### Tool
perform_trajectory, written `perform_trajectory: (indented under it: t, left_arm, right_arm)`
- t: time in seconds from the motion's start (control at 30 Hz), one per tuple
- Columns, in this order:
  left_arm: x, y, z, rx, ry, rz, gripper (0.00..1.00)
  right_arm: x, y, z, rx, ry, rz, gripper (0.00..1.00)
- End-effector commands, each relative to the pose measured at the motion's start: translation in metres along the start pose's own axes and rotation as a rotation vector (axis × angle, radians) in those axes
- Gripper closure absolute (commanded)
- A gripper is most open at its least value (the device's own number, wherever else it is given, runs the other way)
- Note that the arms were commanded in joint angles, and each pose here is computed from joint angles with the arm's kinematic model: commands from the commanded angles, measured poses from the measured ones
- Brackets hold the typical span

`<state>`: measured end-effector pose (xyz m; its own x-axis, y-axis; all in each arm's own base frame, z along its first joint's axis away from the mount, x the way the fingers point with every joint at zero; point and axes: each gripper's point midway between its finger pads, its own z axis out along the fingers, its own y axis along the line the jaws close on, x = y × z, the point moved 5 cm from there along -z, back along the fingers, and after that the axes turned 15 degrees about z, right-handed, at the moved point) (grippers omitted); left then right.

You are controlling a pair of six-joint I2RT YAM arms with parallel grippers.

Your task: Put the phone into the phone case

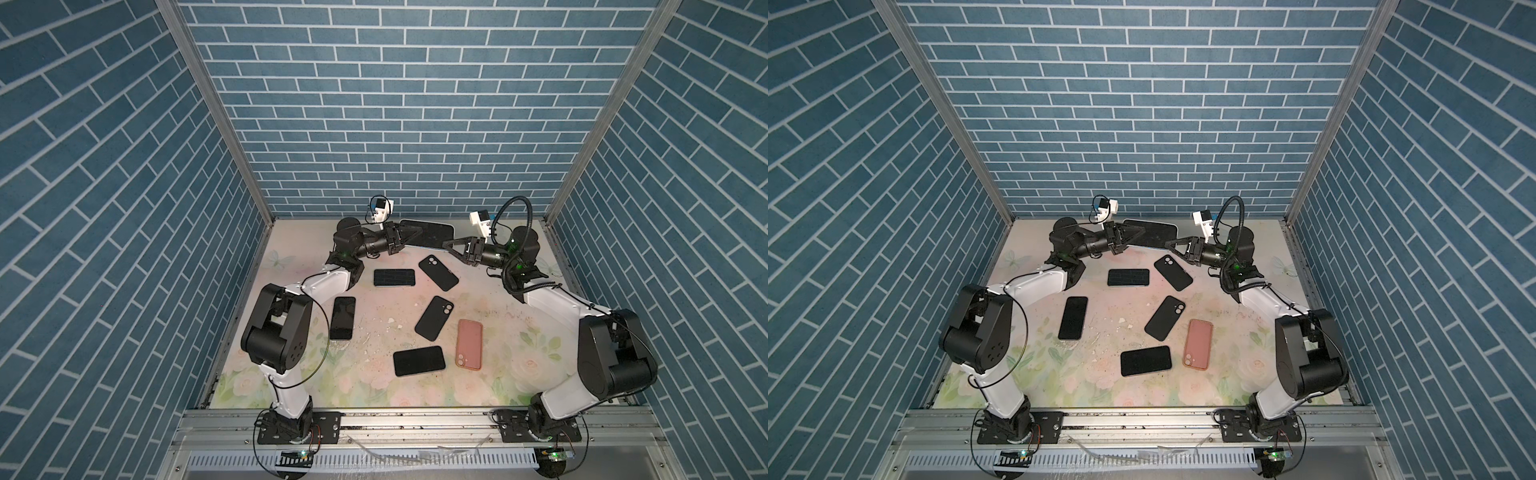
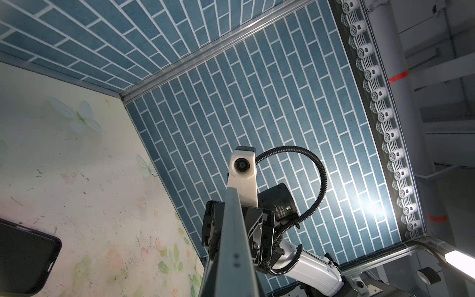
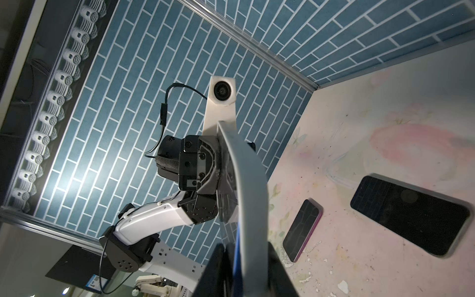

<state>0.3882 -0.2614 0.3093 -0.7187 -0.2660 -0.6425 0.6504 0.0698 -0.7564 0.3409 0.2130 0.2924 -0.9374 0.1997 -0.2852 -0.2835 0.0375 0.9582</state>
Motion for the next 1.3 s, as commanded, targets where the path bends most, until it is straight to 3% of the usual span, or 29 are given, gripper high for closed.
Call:
perform_trajectory:
  t: [0.0, 0.27, 0.37, 0.47, 0.57, 1.0, 1.17, 1.27]
  left_arm:
    - [-0.008, -0.021, -0.005, 0.028, -0.03, 0.098, 1.0]
    - [-0.008, -0.023, -0.01, 0.012, -0.032, 0.118, 1.0]
    - [-0.007, -0.022, -0.011, 0.008, -0.031, 0.119, 1.0]
    - [-0.005, -0.019, -0.013, -0.006, -0.025, 0.116, 1.0]
    - [0.0, -0.017, -0.016, -0.028, -0.014, 0.116, 1.0]
    - [0.018, -0.007, -0.027, -0.076, -0.019, 0.079, 1.0]
    - [0.013, 0.004, -0.04, -0.164, -0.03, 0.093, 1.0]
    - [0.007, 0.025, -0.067, -0.306, -0.041, 0.087, 1.0]
  right_arm:
    - [-0.004, 0.007, 0.002, -0.036, -0.006, -0.018, 0.83]
    - [-0.008, -0.016, 0.003, 0.035, -0.025, 0.081, 0.96]
    - [-0.009, -0.019, 0.001, 0.054, -0.038, 0.084, 0.9]
    - [-0.009, -0.015, 0.0, 0.061, -0.041, 0.05, 0.73]
    - [-0.009, -0.007, -0.001, 0.05, -0.029, -0.001, 0.64]
    - [-0.019, 0.003, 0.013, -0.081, 0.008, -0.029, 0.64]
    - [-0.018, -0.008, 0.012, -0.016, -0.018, -0.023, 0.64]
    - [-0.016, -0.019, 0.007, 0.103, -0.048, -0.034, 0.64]
